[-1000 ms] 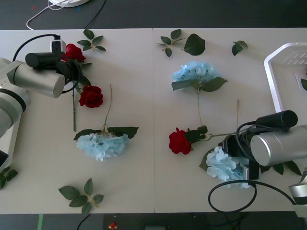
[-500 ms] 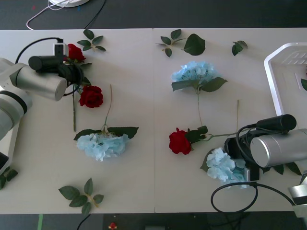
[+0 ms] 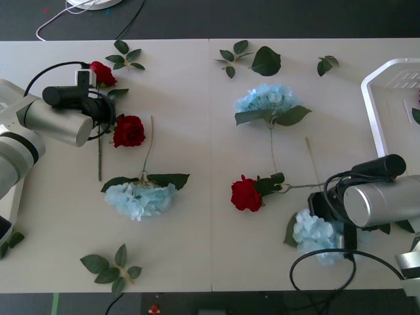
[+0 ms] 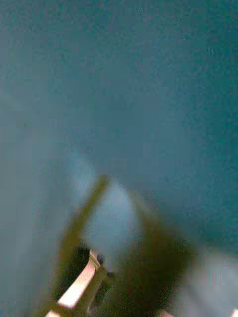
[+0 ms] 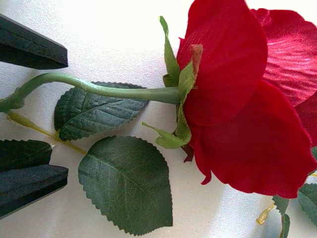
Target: Place the red flowers into the right box and the blue flowers into the left box. If a person shows an open palm, hand one flower to the person first, then continue sorting.
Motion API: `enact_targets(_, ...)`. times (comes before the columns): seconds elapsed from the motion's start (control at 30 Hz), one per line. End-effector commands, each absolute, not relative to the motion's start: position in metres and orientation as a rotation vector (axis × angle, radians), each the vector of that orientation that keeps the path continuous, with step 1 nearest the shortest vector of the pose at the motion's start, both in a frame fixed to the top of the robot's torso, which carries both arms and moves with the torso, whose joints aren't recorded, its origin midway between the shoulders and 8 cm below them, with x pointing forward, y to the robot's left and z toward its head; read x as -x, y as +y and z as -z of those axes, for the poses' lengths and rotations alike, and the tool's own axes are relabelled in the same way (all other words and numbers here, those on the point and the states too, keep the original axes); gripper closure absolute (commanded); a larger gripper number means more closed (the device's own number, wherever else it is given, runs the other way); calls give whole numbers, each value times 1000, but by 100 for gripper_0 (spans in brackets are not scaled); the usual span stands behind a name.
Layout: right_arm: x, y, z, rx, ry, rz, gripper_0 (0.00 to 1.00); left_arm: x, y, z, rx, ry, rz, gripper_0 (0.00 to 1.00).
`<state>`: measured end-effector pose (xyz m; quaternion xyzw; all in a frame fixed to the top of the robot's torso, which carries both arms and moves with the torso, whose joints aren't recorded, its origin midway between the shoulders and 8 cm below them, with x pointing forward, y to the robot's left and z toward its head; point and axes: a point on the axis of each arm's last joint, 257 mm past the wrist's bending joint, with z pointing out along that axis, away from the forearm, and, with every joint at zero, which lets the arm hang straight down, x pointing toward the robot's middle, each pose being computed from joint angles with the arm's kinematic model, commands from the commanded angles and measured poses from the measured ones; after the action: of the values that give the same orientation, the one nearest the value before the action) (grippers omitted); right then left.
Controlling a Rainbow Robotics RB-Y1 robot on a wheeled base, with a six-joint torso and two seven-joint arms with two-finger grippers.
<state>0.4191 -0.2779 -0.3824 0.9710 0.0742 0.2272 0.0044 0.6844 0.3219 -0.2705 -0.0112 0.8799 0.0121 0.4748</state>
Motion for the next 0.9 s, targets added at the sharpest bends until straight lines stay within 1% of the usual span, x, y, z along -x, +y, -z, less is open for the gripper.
enact_targets(0.03, -405, -280, 369, -2994, 484, -628, 100, -682, 304, 277, 62, 2151, 32, 79)
enact_targets(0.07, -399, -281, 367, -2981, 534, -600, 100, -683, 303, 275, 63, 2147, 36, 99)
enact_targets(0.1, -393, -283, 363, -2961, 602, -568, 100, -683, 303, 276, 63, 2148, 37, 100)
enact_targets(0.17, -382, -288, 354, -2905, 742, -504, 100, -683, 300, 274, 63, 2145, 45, 100)
enact_targets(0.23, -374, -294, 347, -2859, 836, -454, 100, -684, 298, 273, 63, 2142, 50, 100)
enact_targets(0.33, -363, -305, 328, -2761, 991, -385, 100, -685, 292, 269, 64, 2136, 69, 100)
enact_targets(0.4, -359, -313, 311, -2656, 1131, -350, 100, -687, 285, 264, 63, 2125, 88, 100)
enact_targets(0.43, -357, -319, 301, -2606, 1179, -335, 100, -688, 282, 261, 65, 2119, 98, 100)
enact_targets(0.47, -357, -319, 301, -2606, 1179, -335, 100, -688, 282, 261, 65, 2119, 98, 100)
enact_targets(0.5, -357, -323, 288, -2521, 1269, -325, 100, -691, 279, 254, 67, 2103, 114, 100)
enact_targets(0.63, -358, -332, 259, -2297, 1514, -285, 100, -702, 262, 224, 77, 2031, 186, 100)
enact_targets(0.8, -366, -340, 227, -2030, 1765, -245, 100, -711, 246, 187, 69, 1954, 245, 100)
enact_targets(0.9, -375, -351, 203, -1803, 1948, -191, 100, -716, 235, 156, 55, 1896, 280, 100)
